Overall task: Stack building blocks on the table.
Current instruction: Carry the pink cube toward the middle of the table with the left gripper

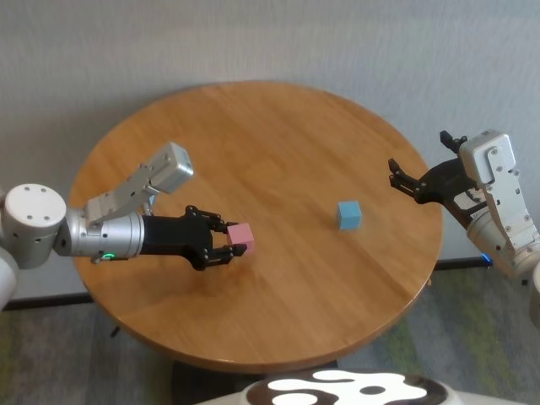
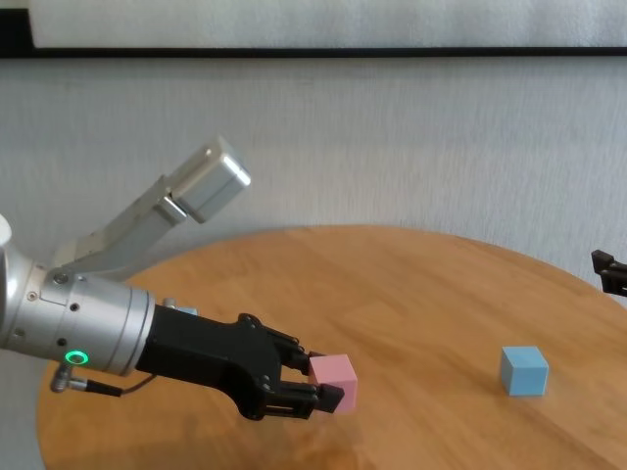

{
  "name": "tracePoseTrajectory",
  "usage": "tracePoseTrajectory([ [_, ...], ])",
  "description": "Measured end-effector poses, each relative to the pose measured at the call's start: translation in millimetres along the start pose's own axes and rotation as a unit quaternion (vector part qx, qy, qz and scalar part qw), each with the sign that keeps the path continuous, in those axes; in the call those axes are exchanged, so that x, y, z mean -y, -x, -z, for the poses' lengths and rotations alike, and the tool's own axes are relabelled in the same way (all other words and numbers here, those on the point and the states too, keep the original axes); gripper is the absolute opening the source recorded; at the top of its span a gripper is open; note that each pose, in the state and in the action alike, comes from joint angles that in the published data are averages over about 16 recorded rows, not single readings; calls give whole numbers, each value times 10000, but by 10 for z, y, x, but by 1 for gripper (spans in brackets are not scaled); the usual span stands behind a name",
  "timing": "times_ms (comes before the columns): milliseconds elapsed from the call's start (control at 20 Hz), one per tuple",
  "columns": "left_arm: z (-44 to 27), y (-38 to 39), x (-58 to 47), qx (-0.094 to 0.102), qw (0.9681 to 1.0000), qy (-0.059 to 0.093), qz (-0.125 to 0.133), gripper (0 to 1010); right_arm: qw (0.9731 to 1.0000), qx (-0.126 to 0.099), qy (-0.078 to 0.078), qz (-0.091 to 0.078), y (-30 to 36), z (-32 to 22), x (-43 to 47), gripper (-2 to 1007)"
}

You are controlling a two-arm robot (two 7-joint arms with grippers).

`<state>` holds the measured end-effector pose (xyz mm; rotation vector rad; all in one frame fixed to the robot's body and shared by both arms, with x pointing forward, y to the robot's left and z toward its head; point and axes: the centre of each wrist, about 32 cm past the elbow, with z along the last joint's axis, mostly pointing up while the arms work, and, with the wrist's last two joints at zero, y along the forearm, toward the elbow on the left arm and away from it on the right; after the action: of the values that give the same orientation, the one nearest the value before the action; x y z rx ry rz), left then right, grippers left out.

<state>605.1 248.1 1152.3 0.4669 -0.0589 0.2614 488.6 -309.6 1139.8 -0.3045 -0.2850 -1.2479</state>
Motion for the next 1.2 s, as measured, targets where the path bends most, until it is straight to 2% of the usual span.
tracePoseTrajectory([
  [200, -9, 20, 55, 0, 10000, -76, 10, 410, 10000, 0, 0, 0, 0, 0, 0, 1005],
  [550, 38, 30, 130, -129, 9998, -141, 28, 410, 10000, 0, 0, 0, 0, 0, 0, 1005],
  [900, 93, 13, 185, -270, 9995, -120, 98, 410, 10000, 0, 0, 0, 0, 0, 0, 1005],
  [1200, 99, -1, 213, -308, 9993, -74, 192, 410, 10000, 0, 0, 0, 0, 0, 0, 1005],
])
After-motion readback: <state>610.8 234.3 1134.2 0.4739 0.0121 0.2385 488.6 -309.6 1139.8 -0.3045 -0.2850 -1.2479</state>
